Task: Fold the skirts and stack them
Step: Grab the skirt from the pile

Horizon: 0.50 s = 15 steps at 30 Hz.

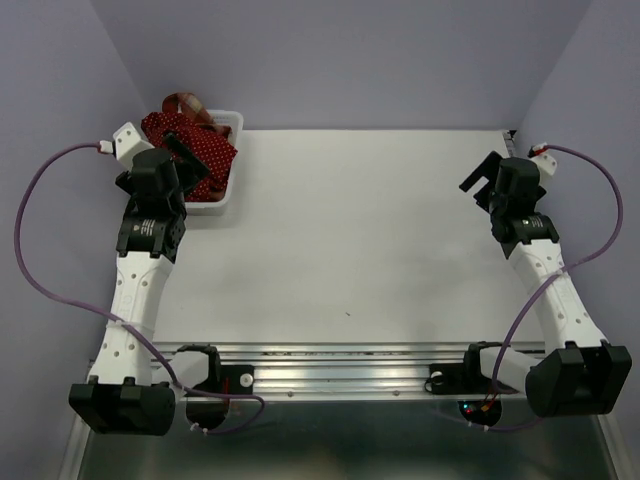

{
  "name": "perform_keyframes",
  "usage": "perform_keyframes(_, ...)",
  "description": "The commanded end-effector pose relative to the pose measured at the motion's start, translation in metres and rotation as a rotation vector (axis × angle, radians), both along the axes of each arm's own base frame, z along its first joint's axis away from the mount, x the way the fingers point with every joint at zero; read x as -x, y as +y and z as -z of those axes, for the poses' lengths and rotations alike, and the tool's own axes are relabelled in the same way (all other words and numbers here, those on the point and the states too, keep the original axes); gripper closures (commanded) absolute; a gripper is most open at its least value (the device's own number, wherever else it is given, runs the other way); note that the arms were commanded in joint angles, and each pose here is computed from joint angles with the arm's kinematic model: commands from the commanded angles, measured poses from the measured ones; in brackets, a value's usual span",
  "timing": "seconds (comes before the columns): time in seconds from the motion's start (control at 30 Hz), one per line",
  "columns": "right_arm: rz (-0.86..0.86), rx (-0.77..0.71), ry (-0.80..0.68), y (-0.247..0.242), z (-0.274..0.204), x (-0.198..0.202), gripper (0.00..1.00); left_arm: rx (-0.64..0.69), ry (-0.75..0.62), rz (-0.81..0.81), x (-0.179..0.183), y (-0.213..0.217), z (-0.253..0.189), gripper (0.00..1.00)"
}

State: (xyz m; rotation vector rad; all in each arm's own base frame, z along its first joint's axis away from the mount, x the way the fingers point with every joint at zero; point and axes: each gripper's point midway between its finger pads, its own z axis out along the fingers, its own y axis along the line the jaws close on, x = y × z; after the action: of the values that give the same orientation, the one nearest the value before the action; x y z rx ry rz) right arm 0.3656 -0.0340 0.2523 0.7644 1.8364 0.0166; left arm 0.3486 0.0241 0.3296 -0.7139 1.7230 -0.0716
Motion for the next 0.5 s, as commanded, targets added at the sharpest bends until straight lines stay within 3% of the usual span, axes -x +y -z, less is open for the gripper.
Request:
perform_keyframes(0.0,-0.076,-0.001,-0.019,0.011,-0.010,-0.006,0.00,0.007,-0.048,0.014,-0.012,-0.004,-0.022,0.01)
perform_keyframes(0.2,-0.256,0.085,-0.009,0.028,-0.014,-0.013,0.00,-0.020,-0.015,0.054,-0.061,-0.010,-0.014,0.01)
perform_keyframes(0.33,-0.134,0.105,-0.007,0.008,-0.018,-0.011,0.00,-0.038,0.049,0.070,-0.103,-0.011,-0.001,0.01)
perform_keyframes(0.47,-0.124,0.139,-0.008,0.003,-0.025,-0.012,0.00,-0.037,0.103,0.081,-0.153,-0.006,0.017,0.01)
